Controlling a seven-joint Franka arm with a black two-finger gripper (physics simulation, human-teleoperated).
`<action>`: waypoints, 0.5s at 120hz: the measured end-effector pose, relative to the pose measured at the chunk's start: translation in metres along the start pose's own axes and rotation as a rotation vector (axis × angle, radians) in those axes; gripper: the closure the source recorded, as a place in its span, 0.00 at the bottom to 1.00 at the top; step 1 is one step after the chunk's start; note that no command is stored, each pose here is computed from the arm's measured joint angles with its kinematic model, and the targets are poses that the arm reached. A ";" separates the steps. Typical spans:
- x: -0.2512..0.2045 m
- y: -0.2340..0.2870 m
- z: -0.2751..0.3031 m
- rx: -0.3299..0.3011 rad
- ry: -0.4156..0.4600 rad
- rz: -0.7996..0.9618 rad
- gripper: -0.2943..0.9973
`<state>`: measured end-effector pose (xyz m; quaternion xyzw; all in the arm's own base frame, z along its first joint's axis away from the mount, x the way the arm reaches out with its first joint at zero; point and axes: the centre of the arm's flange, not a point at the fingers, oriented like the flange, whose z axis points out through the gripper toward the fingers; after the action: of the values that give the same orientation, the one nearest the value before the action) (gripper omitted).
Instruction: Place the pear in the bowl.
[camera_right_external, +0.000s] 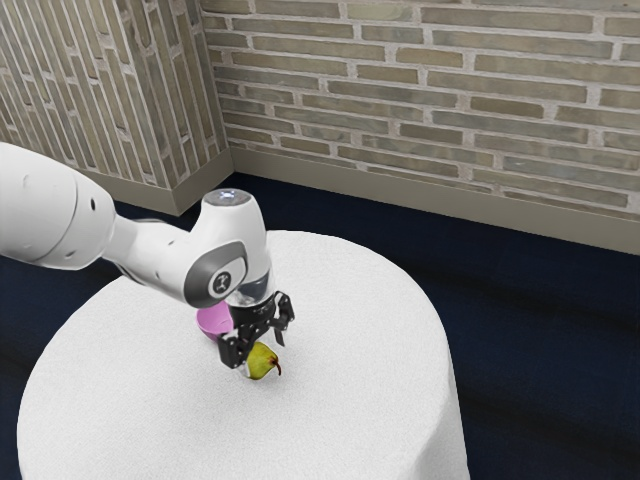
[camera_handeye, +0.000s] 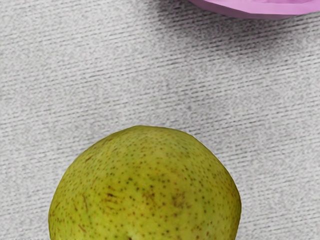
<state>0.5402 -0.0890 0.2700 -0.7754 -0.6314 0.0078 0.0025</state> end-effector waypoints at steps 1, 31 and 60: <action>0.000 0.000 0.000 0.000 -0.001 -0.003 0.25; 0.012 -0.002 0.005 0.005 -0.008 -0.086 0.25; 0.020 -0.002 0.012 0.000 -0.006 -0.134 0.32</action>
<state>0.5419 -0.0689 0.2580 -0.7313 -0.6820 0.0099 0.0009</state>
